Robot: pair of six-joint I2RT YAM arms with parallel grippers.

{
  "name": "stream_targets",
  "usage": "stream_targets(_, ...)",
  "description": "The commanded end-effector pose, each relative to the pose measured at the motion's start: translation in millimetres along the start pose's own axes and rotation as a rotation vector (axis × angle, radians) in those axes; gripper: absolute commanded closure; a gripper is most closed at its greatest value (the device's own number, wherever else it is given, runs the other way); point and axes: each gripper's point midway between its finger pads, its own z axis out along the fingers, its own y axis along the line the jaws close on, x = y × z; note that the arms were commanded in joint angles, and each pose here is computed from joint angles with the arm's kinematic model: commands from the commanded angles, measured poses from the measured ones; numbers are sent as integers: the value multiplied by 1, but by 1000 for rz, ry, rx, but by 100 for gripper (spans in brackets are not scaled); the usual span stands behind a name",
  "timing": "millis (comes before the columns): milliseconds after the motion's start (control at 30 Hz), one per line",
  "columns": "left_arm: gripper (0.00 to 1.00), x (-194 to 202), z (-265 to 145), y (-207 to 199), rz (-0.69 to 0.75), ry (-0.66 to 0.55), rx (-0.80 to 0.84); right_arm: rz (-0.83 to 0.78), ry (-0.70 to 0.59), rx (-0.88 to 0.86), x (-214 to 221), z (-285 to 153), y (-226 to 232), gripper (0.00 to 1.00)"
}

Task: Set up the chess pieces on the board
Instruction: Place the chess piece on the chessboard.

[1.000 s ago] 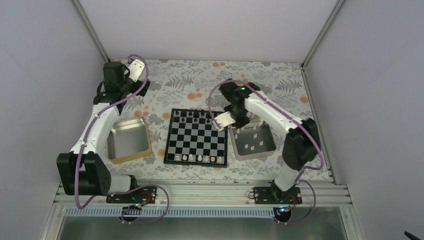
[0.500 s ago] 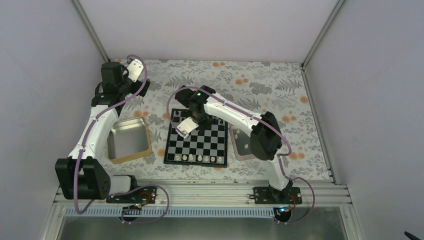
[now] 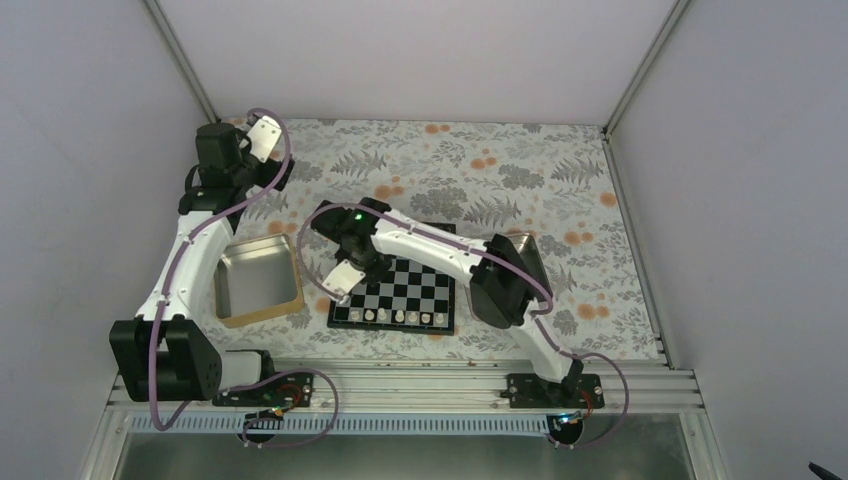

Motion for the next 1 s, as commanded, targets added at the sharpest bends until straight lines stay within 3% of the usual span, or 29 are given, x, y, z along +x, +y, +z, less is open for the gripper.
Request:
stream_targets(0, 0, -8, -10, 20, 6, -32, -61, -71, -35, 68, -27, -6, -19, 96)
stream_targets(500, 0, -4, -15, 26, -3, -38, -67, -201, -87, 44, -82, 7, -11, 96)
stream_targets(967, 0, -4, -18, 25, -5, -48, -53, -233, -109, -37, -97, 28, 7, 96)
